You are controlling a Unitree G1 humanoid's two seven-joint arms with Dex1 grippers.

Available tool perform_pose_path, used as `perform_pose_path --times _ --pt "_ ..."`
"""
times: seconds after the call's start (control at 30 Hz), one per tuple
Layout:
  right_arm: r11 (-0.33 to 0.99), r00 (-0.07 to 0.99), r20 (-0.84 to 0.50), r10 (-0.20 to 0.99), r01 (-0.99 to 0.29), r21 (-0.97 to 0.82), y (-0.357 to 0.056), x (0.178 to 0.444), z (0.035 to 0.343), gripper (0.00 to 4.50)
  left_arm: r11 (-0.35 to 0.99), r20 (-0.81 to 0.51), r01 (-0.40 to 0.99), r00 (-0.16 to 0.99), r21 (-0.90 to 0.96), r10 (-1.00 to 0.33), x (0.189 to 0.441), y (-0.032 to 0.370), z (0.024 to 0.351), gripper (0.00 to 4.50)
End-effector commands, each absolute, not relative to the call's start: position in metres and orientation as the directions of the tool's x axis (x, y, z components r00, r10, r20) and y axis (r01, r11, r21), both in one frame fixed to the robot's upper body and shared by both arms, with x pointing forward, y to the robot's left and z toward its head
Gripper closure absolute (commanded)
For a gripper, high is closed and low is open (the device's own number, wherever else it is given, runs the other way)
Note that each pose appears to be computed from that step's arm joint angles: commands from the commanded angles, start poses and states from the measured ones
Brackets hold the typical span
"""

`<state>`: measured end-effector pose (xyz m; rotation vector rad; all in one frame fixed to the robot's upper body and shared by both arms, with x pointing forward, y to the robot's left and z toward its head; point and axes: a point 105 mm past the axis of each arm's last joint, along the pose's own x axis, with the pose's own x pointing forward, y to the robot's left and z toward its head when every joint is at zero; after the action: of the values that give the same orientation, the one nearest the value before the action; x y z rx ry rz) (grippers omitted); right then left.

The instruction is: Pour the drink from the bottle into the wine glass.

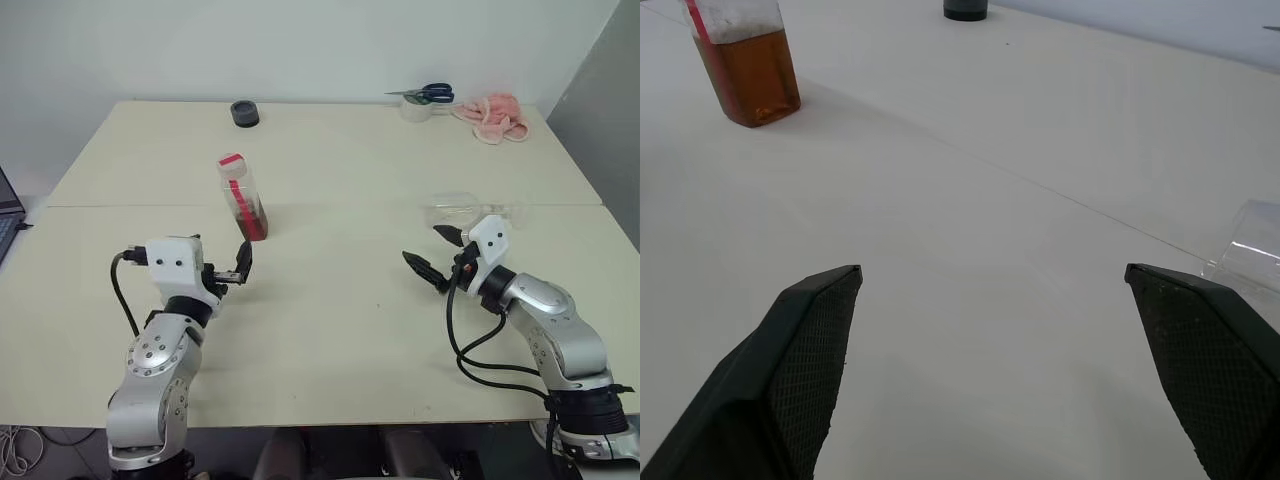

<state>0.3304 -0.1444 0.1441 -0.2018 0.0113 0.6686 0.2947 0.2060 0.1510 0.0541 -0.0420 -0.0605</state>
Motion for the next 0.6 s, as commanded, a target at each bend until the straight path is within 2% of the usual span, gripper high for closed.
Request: perform_pose_path --times 0.03,0.13,0.23,0.4,0.6 --pt "0.765 0.784 -0.024 0.620 -0.611 -0.202 -0.142 0.328 0.162 0.00 0.995 0.074 0.053 0.995 0.090 -0.059 0.294 0.208 0.161 0.05" --pt "0.759 0.779 -0.021 0.627 -0.616 -0.211 -0.140 0.326 0.166 0.00 0.995 0.096 0.071 0.992 0.068 -0.078 0.293 0.204 0.166 0.05" --pt "0.699 0.726 -0.036 0.687 -0.673 -0.241 -0.127 0.318 0.173 0.00 0.988 0.084 0.074 0.993 0.135 -0.086 0.295 0.198 0.162 0.05" --pt "0.534 0.607 -0.150 0.781 -0.773 -0.343 -0.083 0.312 0.168 0.00 0.990 0.097 -0.105 0.991 0.091 0.096 0.320 0.206 0.150 0.05" --pt "0.477 0.555 -0.135 0.821 -0.796 -0.373 -0.045 0.320 0.175 0.00 0.992 0.125 -0.112 0.987 0.058 0.104 0.350 0.185 0.143 0.05"
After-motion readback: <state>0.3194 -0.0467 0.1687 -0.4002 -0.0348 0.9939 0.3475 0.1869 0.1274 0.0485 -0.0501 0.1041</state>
